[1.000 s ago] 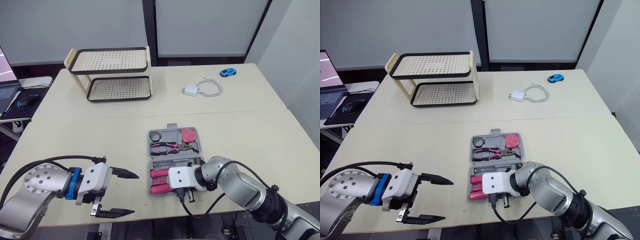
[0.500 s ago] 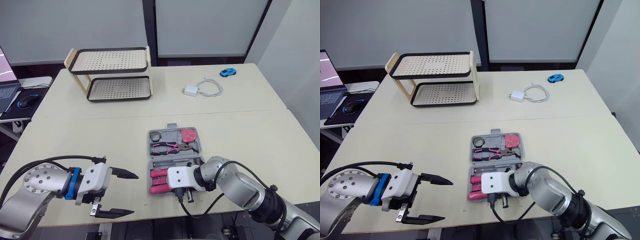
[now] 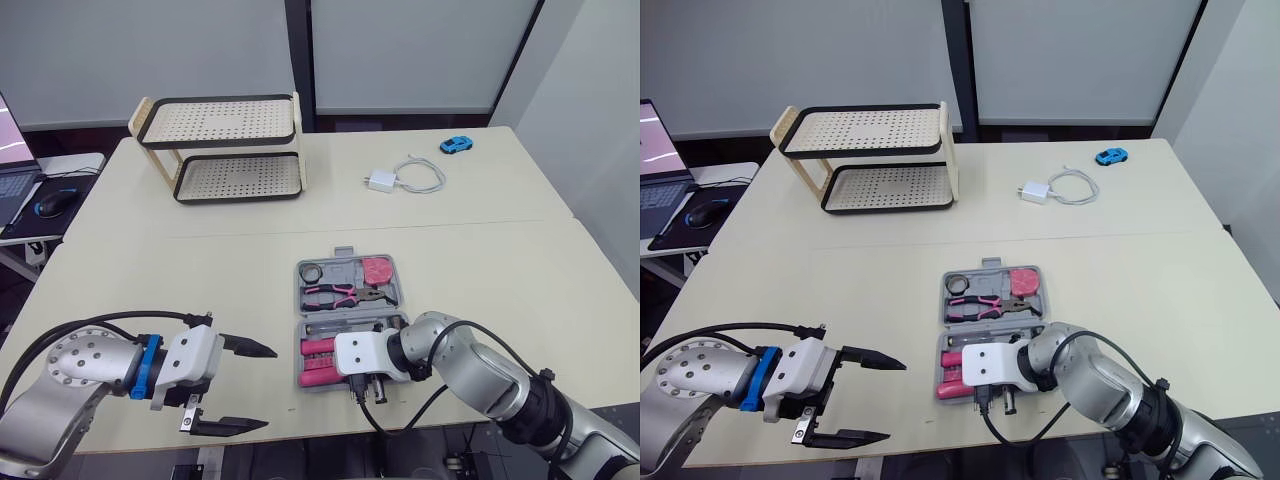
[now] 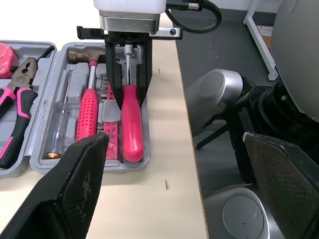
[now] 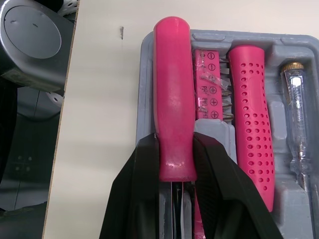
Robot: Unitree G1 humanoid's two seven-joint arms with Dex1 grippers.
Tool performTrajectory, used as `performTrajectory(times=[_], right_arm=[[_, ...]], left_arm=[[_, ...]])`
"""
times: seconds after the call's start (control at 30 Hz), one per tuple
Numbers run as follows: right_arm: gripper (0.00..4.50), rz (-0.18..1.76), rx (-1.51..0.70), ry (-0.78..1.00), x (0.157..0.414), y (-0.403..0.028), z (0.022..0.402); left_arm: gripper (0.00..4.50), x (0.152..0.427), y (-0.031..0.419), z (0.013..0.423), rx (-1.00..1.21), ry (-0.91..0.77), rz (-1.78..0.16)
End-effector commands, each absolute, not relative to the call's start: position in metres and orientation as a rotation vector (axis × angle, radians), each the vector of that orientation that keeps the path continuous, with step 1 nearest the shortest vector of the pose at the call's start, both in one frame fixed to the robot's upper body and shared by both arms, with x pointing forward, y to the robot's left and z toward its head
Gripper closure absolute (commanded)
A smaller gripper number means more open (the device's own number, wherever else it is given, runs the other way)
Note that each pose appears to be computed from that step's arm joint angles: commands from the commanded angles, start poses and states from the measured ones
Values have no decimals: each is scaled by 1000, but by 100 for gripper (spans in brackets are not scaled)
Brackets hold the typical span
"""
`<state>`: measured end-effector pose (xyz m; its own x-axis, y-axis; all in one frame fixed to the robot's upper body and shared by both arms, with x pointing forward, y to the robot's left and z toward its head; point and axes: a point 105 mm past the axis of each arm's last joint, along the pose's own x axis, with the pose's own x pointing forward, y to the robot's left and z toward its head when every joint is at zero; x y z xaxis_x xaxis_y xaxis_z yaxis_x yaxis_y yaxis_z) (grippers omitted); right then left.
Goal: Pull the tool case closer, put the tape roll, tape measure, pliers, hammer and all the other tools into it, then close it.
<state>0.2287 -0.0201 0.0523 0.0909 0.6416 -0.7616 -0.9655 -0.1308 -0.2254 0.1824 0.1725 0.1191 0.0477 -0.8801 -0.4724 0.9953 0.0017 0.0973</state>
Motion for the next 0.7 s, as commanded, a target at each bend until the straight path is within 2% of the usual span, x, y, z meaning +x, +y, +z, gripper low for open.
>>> performTrajectory(times=[0.03,0.33,0.53,0.7], right_arm=[[388,1484,-899,430,227,-15,60],[388,1481,-896,426,228,-15,61],[188,1486,-892,422,227,-14,61],[188,1484,-892,420,227,-13,60]], left_arm=[[0,183,172,127,492,282,-1516],[0,184,172,128,493,279,-1515],[0,184,172,128,493,280,-1514],[0,184,172,127,492,279,-1514]])
